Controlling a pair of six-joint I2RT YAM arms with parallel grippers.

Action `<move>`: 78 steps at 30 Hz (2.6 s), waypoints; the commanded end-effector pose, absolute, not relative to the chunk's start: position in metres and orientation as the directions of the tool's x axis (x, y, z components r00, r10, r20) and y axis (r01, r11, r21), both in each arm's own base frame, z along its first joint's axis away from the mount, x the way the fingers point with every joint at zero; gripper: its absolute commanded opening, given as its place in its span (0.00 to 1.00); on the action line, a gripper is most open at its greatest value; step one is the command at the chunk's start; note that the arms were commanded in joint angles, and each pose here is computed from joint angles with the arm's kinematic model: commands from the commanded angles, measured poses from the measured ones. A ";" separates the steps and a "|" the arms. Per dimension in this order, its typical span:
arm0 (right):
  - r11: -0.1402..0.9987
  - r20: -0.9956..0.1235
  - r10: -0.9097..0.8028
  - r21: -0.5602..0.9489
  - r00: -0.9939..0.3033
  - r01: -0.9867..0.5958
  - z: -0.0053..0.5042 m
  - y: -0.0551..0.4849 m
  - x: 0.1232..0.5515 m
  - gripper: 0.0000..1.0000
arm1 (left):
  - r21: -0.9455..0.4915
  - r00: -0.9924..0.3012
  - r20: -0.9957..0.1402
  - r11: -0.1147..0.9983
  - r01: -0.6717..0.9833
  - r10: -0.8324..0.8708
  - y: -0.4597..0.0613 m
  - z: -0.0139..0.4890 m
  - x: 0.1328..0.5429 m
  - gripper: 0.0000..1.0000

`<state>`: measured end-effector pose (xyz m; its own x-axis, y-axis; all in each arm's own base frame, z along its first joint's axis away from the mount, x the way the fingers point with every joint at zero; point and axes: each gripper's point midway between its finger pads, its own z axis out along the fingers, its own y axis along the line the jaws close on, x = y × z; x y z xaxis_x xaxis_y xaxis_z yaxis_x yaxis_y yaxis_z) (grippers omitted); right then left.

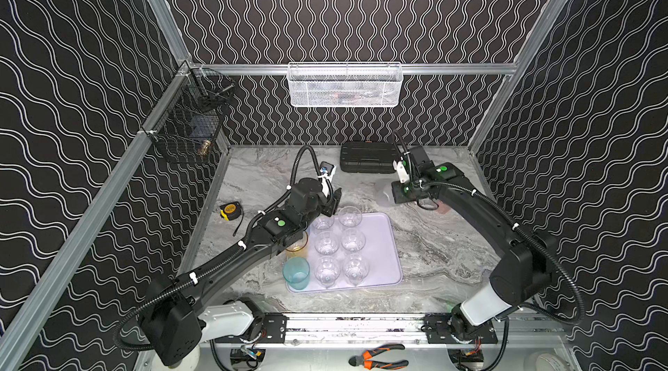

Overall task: Place the glasses into the tray
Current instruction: Pick up the glass from the top-right of the table, then place the glass on the tray, then pick up the glass from the top-center of the table.

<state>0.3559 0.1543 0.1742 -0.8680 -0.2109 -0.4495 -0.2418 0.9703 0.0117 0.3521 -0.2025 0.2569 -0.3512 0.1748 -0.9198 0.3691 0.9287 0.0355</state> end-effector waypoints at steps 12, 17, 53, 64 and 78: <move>0.948 -0.321 -0.316 -0.085 -0.893 -0.306 0.131 0.153 0.334 0.00 | -0.039 -0.448 -0.879 0.911 0.411 0.165 -0.221 0.213 0.343 0.67; 0.939 -0.290 -0.343 -0.106 -0.894 -0.326 0.119 0.160 0.335 0.00 | -0.020 -0.470 -0.858 0.902 0.431 0.205 -0.226 0.202 0.342 0.67; 0.917 -0.245 -0.395 -0.156 -0.885 -0.366 0.104 0.193 0.357 0.36 | 0.024 -0.436 -0.864 0.888 0.460 0.250 -0.237 0.200 0.350 0.67; 0.985 -0.473 -0.027 0.140 -0.881 -0.105 0.162 0.154 0.414 0.45 | 0.018 -0.422 -0.874 0.884 0.468 0.241 -0.241 0.205 0.351 0.67; 0.969 -0.449 0.118 0.247 -0.886 0.003 0.114 0.156 0.458 0.49 | 0.122 -0.362 -0.850 0.812 0.571 0.383 -0.293 0.186 0.336 0.67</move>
<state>0.4489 0.1498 0.1134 -0.8958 0.0956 -0.4340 0.0016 0.9773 0.2120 0.3321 -0.2886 0.1765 -0.3945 0.3976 -0.8284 0.5755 0.8098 0.1146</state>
